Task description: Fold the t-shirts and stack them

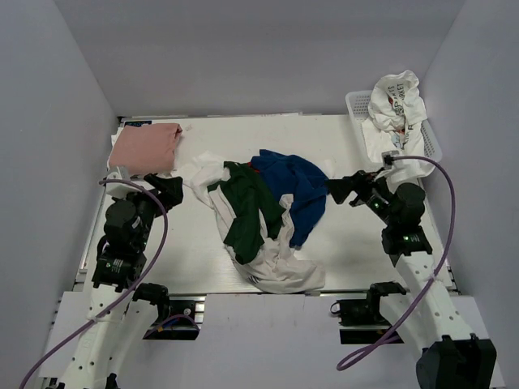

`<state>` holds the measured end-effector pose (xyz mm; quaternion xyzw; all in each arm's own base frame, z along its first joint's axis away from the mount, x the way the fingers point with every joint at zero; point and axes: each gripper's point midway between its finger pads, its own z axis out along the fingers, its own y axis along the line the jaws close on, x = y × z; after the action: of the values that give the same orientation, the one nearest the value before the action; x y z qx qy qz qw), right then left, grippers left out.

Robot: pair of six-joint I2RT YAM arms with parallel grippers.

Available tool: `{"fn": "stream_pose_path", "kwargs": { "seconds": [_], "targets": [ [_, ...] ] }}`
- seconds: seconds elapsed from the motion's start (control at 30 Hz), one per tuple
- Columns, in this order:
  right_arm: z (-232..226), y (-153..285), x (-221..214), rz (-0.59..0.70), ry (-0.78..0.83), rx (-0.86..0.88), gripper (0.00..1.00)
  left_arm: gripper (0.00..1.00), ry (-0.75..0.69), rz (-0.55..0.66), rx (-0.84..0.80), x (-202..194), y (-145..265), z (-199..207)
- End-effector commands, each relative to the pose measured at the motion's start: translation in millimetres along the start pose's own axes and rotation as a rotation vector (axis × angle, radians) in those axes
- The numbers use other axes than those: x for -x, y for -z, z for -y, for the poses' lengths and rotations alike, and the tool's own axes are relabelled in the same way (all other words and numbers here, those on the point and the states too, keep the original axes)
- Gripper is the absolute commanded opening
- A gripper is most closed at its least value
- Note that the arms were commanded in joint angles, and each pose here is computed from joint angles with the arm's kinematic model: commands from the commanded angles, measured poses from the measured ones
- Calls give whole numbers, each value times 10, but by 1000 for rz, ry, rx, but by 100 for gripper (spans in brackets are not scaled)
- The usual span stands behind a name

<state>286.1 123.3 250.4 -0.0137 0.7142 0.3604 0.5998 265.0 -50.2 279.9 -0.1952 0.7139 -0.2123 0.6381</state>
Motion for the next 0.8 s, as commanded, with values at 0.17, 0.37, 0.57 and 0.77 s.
{"fn": "stream_pose_path", "kwargs": {
  "seconds": [0.17,0.37,0.57,0.77],
  "targets": [
    [-664,-430,-752,-427,248,94,90,100,34,-48,106,-180,29,-237],
    [-1259,-733,-1905,-755,577,102,90,100,39,-83,162,-303,-6,-349],
    [-964,-673,-2693,-920,620,-54,90,100,39,-103,200,-363,-25,-424],
    [-876,-690,-2846,-876,632,-143,82,100,40,-93,241,-361,-52,-497]
  ]
}}
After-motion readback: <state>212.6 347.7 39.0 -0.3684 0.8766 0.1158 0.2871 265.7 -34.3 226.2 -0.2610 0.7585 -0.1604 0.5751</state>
